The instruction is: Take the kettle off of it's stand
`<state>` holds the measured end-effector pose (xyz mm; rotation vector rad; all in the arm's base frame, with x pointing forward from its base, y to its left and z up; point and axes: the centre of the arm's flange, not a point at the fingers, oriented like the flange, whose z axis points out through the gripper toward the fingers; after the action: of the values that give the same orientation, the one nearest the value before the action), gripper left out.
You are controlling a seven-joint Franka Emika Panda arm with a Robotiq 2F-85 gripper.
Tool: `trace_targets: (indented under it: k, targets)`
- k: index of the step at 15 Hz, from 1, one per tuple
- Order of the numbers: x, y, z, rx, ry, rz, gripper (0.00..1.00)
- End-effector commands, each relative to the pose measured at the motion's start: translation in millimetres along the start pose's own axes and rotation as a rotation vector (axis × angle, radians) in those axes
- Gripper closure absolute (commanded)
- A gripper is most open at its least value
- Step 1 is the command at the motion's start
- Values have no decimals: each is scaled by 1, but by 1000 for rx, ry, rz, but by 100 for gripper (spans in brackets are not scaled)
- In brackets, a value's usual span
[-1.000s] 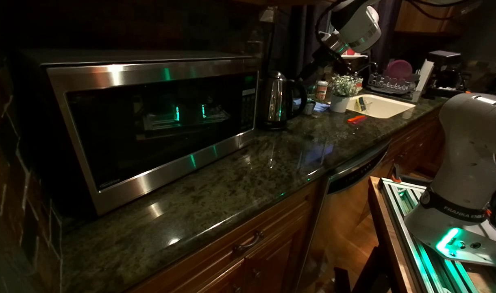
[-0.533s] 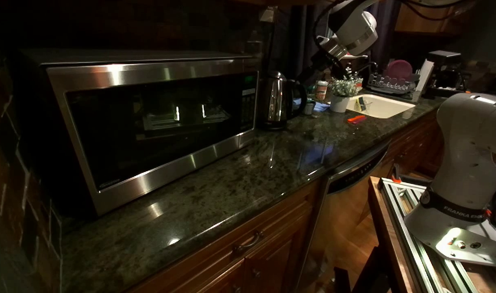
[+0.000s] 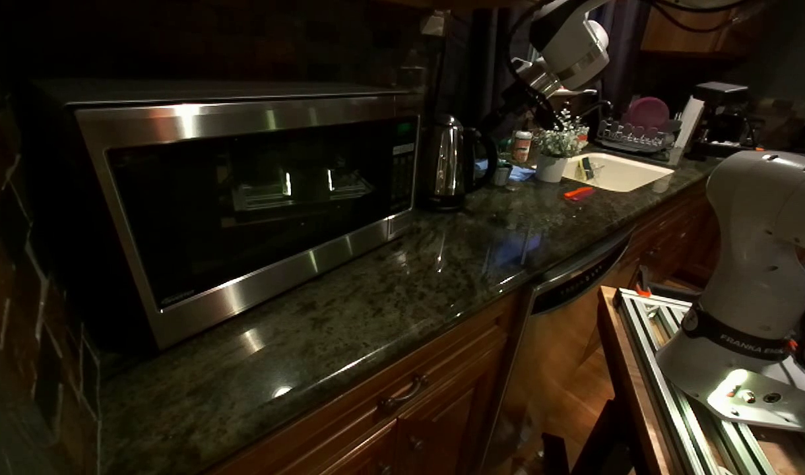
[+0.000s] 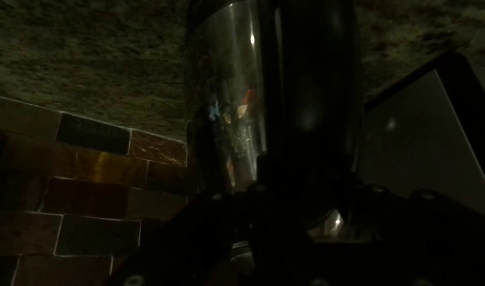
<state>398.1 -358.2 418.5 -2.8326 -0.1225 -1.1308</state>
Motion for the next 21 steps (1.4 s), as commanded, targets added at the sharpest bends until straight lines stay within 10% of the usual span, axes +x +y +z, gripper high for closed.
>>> trace_targets:
  k: [1, 21]
  targets:
    - [3, 5, 4, 11, 30, -6, 87]
    - [44, -29, -46, 79, 234, -157, 87]
